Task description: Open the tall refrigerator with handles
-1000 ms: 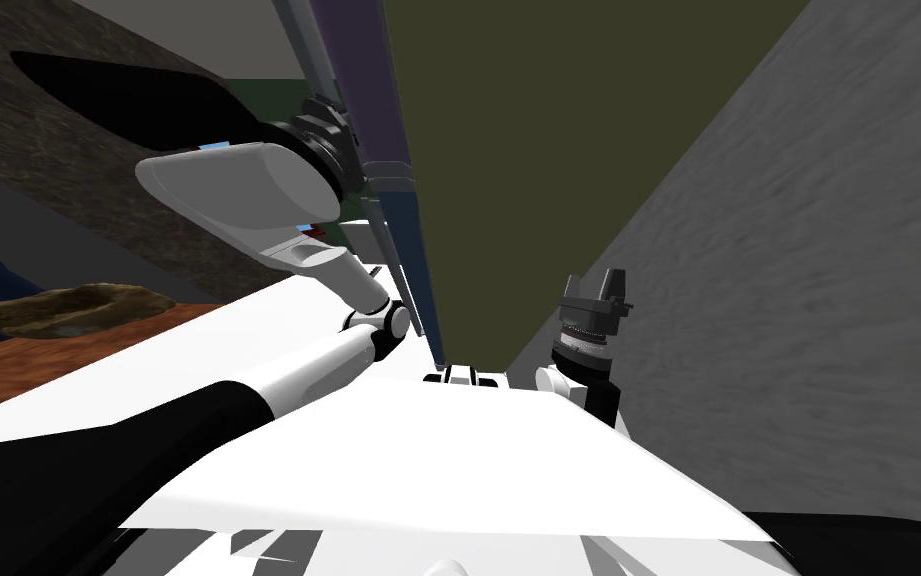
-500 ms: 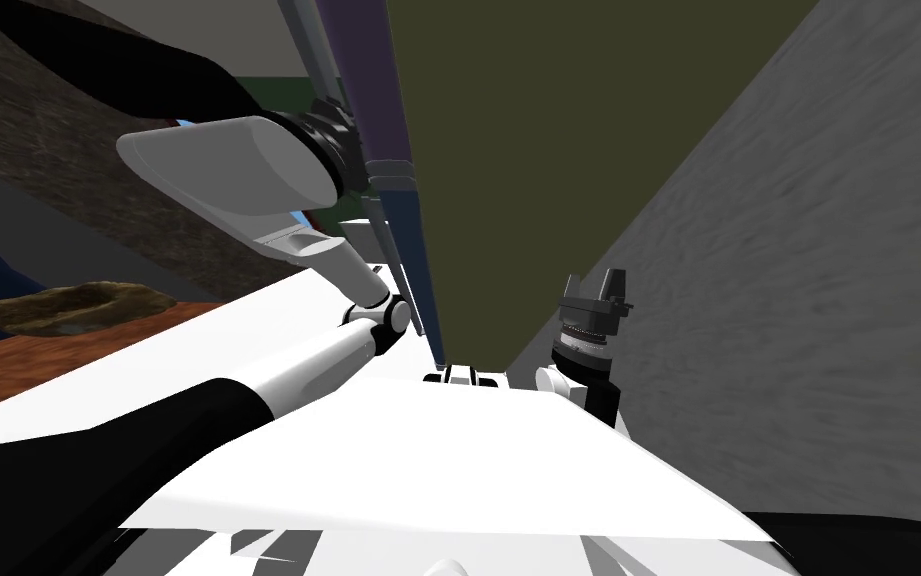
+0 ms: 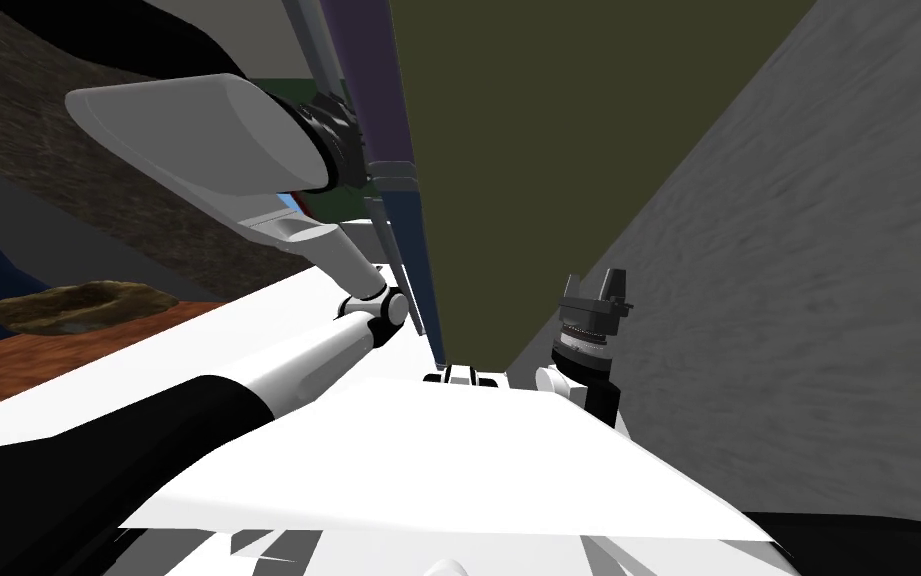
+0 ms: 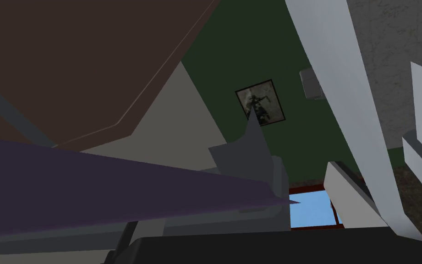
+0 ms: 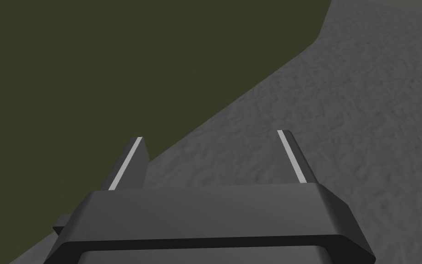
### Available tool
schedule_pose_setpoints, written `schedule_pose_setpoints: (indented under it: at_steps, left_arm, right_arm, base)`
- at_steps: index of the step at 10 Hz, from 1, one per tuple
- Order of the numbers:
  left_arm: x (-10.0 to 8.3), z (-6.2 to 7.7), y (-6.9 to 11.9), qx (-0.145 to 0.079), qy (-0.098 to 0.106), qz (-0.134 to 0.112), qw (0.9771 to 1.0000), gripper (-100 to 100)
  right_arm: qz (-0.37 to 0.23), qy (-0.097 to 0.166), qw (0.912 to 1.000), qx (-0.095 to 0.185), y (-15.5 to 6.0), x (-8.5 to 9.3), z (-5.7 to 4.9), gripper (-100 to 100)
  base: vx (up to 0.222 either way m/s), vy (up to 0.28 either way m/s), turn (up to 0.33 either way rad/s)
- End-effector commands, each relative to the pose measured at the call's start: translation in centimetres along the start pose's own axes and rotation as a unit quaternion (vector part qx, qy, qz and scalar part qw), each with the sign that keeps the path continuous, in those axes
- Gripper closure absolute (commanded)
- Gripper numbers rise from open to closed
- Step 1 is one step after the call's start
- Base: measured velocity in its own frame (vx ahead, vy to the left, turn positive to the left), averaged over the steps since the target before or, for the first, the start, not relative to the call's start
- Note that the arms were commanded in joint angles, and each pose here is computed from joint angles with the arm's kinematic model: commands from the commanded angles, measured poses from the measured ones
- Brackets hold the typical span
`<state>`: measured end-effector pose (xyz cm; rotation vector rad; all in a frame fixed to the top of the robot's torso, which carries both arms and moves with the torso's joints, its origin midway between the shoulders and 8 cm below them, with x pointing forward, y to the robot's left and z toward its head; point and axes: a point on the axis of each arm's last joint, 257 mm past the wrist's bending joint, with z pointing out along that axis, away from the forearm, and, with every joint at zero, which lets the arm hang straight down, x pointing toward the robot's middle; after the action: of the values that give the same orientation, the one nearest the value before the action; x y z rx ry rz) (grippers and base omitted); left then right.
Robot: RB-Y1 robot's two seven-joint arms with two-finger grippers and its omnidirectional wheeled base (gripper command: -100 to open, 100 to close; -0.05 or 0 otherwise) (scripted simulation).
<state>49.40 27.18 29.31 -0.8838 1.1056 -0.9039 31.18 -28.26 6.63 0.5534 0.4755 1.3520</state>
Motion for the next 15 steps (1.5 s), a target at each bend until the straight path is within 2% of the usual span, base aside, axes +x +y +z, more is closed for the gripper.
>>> schedule_pose_setpoints:
  at_steps: [1, 5, 10, 11, 12, 15]
  left_arm:
    - [-0.3, 0.2, -0.2, -0.018, 0.003, 0.017, 0.9997, -100]
    - [-0.8, 0.5, -0.4, -0.047, 0.010, 0.039, 0.9981, -100]
    - [-1.3, 0.5, -0.6, -0.082, 0.021, 0.061, 0.9945, -100]
    - [-1.2, 0.5, -0.6, -0.076, 0.019, 0.058, 0.9953, -100]
    - [-0.3, -0.4, -1.4, -0.077, 0.023, 0.058, 0.9951, -100]
    - [1.1, -1.7, -2.5, -0.074, 0.028, 0.057, 0.9952, -100]
  right_arm:
    - [0.000, 0.000, 1.0000, 0.000, 0.0, 0.0, 0.0, 0]
    - [0.000, 0.000, 1.0000, 0.000, 0.0, 0.0, 0.0, 0]
    - [0.000, 0.000, 1.0000, 0.000, 0.0, 0.0, 0.0, 0]
    - [0.000, 0.000, 1.0000, 0.000, 0.0, 0.0, 0.0, 0]
    - [0.000, 0.000, 1.0000, 0.000, 0.0, 0.0, 0.0, 0]
    - [0.000, 0.000, 1.0000, 0.000, 0.0, 0.0, 0.0, 0]
  base:
    - [0.000, 0.000, 0.000]
    - [0.000, 0.000, 0.000]
    - [0.000, 0.000, 0.000]
    - [0.000, 0.000, 0.000]
    - [0.048, 0.036, 0.067]
    - [0.096, 0.063, 0.050]
